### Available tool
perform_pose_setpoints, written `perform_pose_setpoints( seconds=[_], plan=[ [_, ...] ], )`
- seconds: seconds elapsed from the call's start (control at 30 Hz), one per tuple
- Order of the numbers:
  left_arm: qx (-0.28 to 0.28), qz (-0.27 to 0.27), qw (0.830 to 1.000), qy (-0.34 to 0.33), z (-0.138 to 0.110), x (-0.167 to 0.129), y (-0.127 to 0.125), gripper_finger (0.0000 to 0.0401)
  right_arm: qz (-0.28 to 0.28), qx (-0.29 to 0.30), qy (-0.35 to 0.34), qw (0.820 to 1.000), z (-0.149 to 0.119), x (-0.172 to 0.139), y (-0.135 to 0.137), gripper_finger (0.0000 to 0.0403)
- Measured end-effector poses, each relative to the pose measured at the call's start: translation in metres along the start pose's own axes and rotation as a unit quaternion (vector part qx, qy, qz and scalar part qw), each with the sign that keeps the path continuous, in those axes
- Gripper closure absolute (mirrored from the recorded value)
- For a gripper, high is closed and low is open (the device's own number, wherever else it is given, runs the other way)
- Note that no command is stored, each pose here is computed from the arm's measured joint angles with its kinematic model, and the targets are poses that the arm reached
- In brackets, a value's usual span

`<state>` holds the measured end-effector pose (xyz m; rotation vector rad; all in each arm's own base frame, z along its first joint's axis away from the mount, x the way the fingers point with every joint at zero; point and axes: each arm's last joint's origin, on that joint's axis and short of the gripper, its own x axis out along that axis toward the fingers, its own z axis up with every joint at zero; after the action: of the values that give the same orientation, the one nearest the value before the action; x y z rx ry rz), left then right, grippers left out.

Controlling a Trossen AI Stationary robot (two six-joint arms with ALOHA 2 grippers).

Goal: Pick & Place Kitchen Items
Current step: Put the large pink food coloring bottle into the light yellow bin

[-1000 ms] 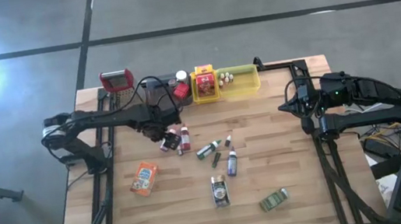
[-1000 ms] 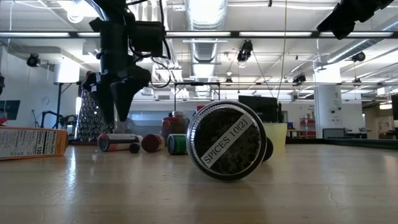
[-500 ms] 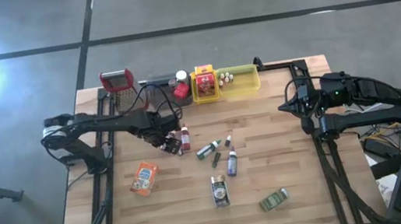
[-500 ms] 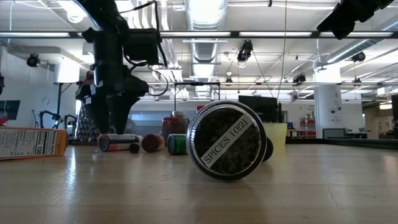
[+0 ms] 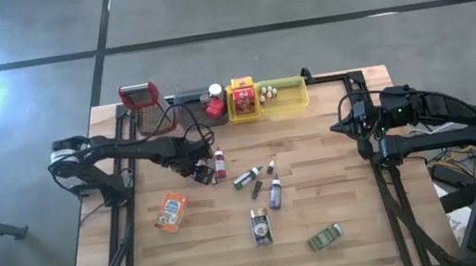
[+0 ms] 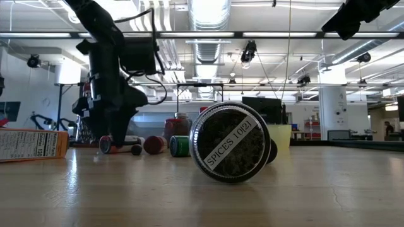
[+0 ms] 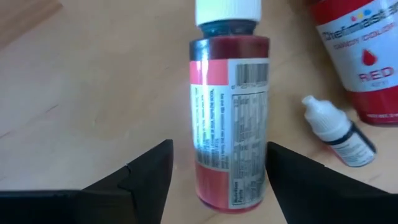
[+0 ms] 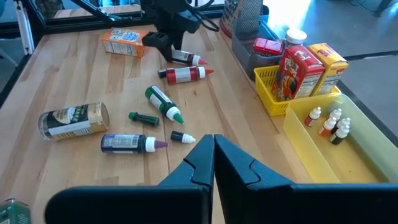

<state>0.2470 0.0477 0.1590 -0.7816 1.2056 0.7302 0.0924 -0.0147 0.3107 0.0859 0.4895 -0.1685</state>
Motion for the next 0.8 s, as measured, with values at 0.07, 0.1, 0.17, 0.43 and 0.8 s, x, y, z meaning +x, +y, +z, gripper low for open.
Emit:
perform_pose_setpoints(
  seconds=[0.07,0.1,0.17,0.43,0.8],
  plan=[
    [-0.002,0.002,1.000,0.001,-0.0012,0.0017,0.0013,0.0158,0.000,0.000,0.000,1.000,0.0000,0.0000,0.0000,0.0394],
    [-0.003,0.005,1.000,0.001,-0.0021,0.0026,0.0022,0.0163,0.000,0.000,0.000,1.000,0.0000,0.0000,0.0000,0.0394],
    [-0.004,0.011,1.000,0.000,-0.0034,0.0043,0.0040,0.0174,0.000,-0.002,0.000,1.000,0.0000,0.0000,0.0000,0.0394],
    [0.021,0.012,1.000,-0.010,-0.0021,0.0040,0.0033,0.0229,0.000,-0.002,0.000,1.000,0.0000,0.0000,0.0000,0.0394],
    [0.043,0.008,0.999,0.001,-0.0029,0.0031,0.0033,0.0239,0.000,0.000,0.000,1.000,0.0000,0.0000,0.0000,0.0394]
  ],
)
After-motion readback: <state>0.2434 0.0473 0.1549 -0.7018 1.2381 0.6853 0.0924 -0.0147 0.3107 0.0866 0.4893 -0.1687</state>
